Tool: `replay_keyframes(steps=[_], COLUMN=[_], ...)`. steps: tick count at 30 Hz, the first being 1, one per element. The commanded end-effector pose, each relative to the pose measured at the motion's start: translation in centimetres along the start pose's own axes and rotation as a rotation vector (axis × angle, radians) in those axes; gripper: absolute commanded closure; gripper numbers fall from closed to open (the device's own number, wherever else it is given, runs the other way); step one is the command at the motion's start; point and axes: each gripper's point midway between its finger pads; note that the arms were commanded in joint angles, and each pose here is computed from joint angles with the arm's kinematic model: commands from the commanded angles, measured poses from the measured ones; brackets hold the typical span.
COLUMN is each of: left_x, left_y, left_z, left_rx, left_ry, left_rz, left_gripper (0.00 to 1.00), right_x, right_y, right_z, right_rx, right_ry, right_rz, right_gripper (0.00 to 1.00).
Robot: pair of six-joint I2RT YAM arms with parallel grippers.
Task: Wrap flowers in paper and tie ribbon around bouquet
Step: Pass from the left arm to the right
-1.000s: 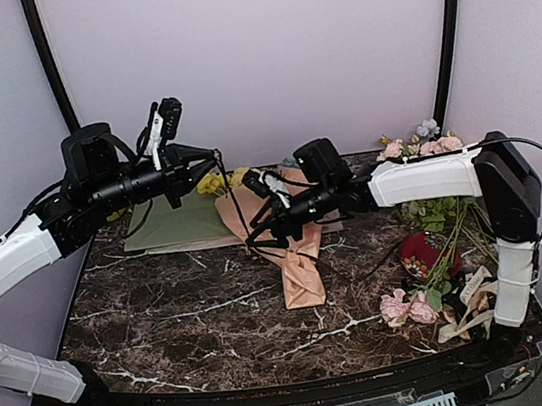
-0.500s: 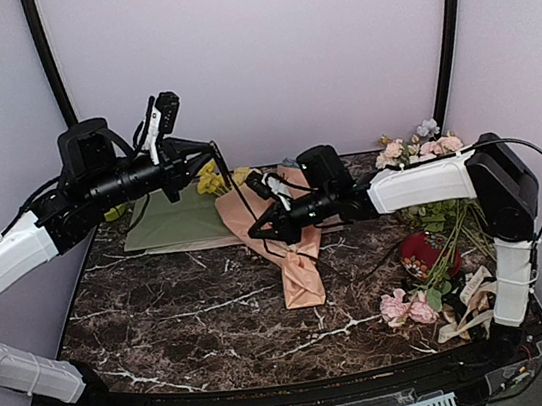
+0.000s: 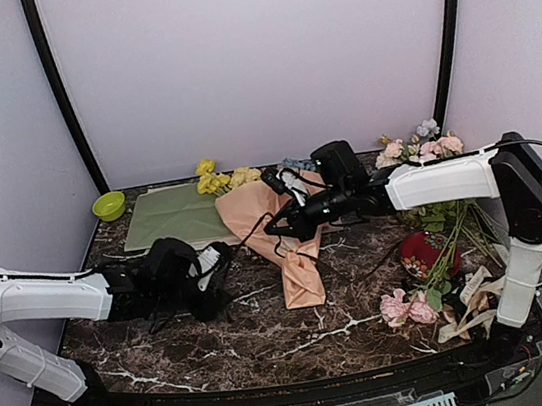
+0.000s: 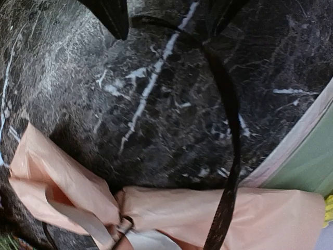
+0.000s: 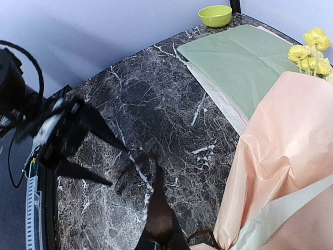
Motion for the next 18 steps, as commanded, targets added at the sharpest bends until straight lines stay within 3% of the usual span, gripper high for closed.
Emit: replay_keyframes(steps=[1,5,10,18], left_x=[2.0,4.1,9.2,12.8], left_y=[0.6,0.9,-0.6,3.9], left_z=[-3.0,-3.7,-5.1,-5.4], left_rx=[-0.011,-0.031,-0.087,-0.025], left_ry=[0.100,0.106,0.147,0.174], left_rz=[-0.110,-0.184,-0.491,-0.593], left_gripper=[0.41,0.33,0.15,0.14], right_x=[-0.3,-0.7,-0.8,-0.5], right_y=[-0.6,-0.3,0.0,-0.2], right_z=[0.0,0.3,0.1,-0.4], right_rx=[-0.019,-0.002,-0.008,-0.043], right_ry=[0.047,0.077,0.120,0.155], right_rz=[0.003,0.014,0.001,-0.022], right_gripper=[1.00,1.00,1.00,1.00])
Point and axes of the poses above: each gripper's point midway between its finger pads, its own y axis out along the fingers, its own z axis along the line the jaws close on, x = y × z, and after that the axes turned 2 degrees about -y, right-handed
